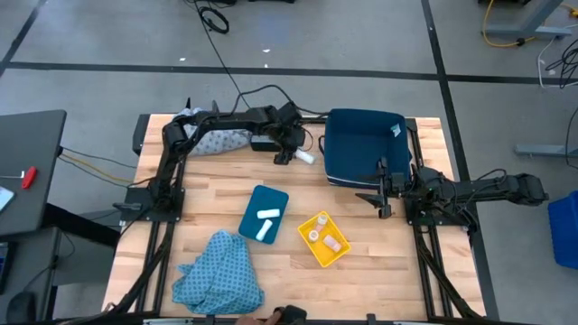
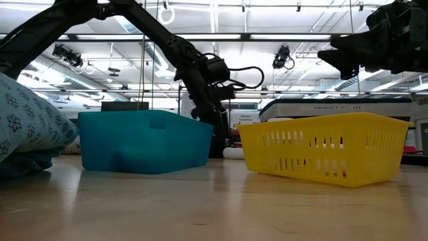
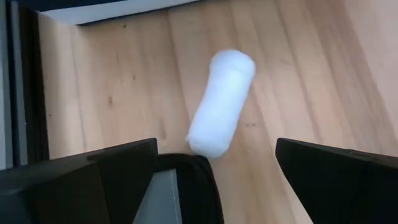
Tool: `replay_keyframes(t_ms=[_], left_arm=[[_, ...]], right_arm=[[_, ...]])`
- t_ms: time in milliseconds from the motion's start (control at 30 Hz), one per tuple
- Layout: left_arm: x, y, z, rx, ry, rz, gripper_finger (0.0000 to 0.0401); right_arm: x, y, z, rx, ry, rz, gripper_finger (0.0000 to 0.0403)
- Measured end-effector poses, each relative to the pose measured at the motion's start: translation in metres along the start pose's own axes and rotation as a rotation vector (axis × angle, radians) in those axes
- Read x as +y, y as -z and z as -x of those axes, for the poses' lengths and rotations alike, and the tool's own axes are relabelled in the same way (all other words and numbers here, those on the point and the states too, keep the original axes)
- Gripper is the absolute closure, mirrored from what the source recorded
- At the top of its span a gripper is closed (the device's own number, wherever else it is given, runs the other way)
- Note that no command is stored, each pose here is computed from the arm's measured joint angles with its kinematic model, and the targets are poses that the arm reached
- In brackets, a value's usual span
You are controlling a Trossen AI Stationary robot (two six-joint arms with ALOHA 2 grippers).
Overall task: Pick & place medical supplies in basket/bin
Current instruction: Put the rolled gauze into the blue bin
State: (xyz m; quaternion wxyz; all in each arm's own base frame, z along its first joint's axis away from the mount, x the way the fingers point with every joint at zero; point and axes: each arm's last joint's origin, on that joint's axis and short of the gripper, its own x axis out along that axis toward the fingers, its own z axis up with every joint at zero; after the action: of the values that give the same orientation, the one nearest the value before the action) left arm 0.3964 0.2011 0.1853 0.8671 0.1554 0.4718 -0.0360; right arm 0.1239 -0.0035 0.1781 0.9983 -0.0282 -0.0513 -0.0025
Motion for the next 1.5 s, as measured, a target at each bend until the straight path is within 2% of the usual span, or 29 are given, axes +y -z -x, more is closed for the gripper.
replay_keyframes(t_ms=[133, 300, 400, 533, 667, 833, 1133, 1333, 1500], left_arm=[[-0.001, 0.002, 0.0, -0.009, 0.042, -0.029, 0.0071], [-0.007, -0.005, -0.001, -0.019, 0.034, -0.101, 0.0071], [-0.006, -0.005, -0.007, -0.025, 0.033, -0.108, 0.0072], [-0.004, -0.003, -0.015, 0.033, 0.039, -0.096, 0.008], [0.001, -0.008, -0.013, 0.056, 0.038, -0.104, 0.0094], [0.006, -0.01, -0.025, 0.109, 0.044, -0.143, 0.0112], [0.013, -0.023, -0.031, 0.11, 0.058, -0.198, 0.0128], [0.013, -0.022, -0.031, 0.121, 0.064, -0.2, 0.0153], [0.011, -0.024, -0.031, 0.148, 0.042, -0.253, 0.0188]], right_arm=[[0.0, 0.0, 0.0, 0.0, 0.0, -0.001, 0.016], [0.0, 0.0, 0.0, 0.0, 0.001, -0.003, 0.016], [0.0, 0.0, 0.0, 0.001, 0.002, -0.007, 0.016], [0.0, 0.0, 0.0, 0.001, 0.007, -0.012, 0.016], [0.0, 0.0, 0.0, -0.001, 0.015, -0.012, 0.016], [0.0, -0.001, 0.0, -0.006, 0.015, -0.015, 0.016], [-0.001, -0.001, 0.0, -0.006, 0.026, -0.015, 0.016], [-0.001, -0.001, 0.0, -0.006, 0.039, -0.014, 0.016], [-0.001, -0.001, 0.0, -0.006, 0.042, -0.014, 0.016]])
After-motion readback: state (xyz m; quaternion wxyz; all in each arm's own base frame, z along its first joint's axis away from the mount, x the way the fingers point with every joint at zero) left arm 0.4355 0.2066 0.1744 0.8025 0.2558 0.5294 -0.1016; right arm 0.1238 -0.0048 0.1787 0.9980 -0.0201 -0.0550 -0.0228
